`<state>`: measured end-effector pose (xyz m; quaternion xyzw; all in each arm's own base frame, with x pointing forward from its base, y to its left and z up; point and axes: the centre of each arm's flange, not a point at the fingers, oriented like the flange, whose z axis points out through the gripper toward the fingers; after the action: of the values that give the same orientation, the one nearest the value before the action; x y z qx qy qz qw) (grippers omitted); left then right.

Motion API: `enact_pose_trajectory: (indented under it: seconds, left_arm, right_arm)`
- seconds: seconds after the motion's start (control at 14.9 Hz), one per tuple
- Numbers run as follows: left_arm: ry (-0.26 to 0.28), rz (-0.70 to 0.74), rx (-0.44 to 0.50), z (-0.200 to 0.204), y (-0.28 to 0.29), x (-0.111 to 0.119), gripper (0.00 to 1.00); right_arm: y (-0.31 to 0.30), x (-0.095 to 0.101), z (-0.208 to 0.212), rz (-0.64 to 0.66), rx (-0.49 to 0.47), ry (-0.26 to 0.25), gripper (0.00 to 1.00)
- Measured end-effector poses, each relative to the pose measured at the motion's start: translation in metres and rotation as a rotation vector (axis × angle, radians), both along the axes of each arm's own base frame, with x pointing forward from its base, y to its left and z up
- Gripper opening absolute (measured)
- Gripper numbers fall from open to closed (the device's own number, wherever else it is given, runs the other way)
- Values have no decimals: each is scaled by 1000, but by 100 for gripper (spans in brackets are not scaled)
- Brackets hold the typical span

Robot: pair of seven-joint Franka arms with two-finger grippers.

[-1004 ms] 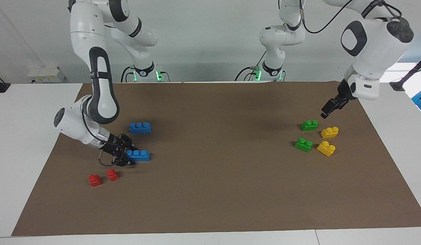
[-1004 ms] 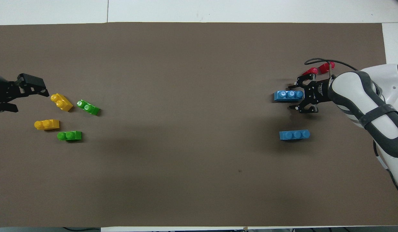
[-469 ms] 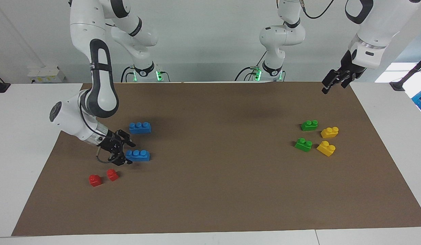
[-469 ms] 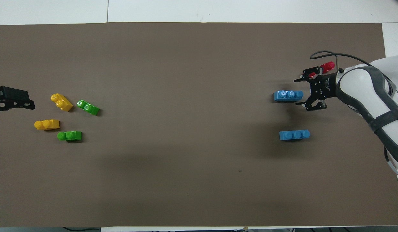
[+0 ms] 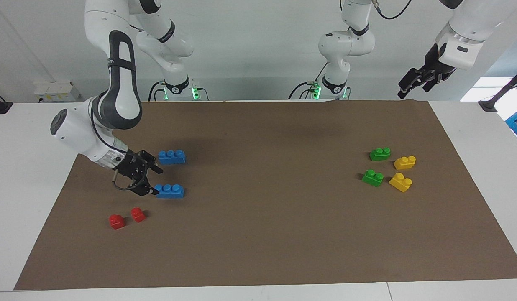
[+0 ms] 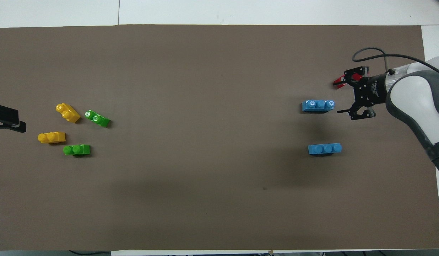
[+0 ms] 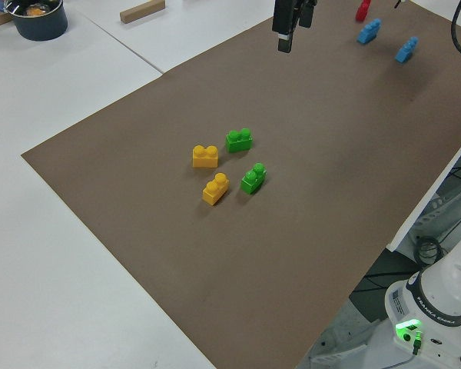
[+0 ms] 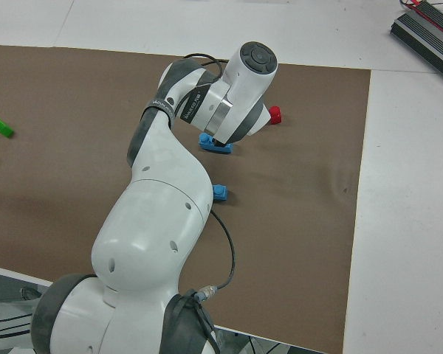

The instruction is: Remove green block with left arm and hold with right

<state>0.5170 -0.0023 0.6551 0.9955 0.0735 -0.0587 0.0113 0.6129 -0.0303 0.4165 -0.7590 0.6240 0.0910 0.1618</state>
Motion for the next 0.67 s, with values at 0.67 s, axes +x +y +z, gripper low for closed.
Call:
enact_pose_trajectory:
  seconds: [0.67]
  left_arm:
    - [-16, -47, -1, -3, -12, 4, 100]
  right_arm:
    - [45, -11, 120, 319, -262, -214, 90]
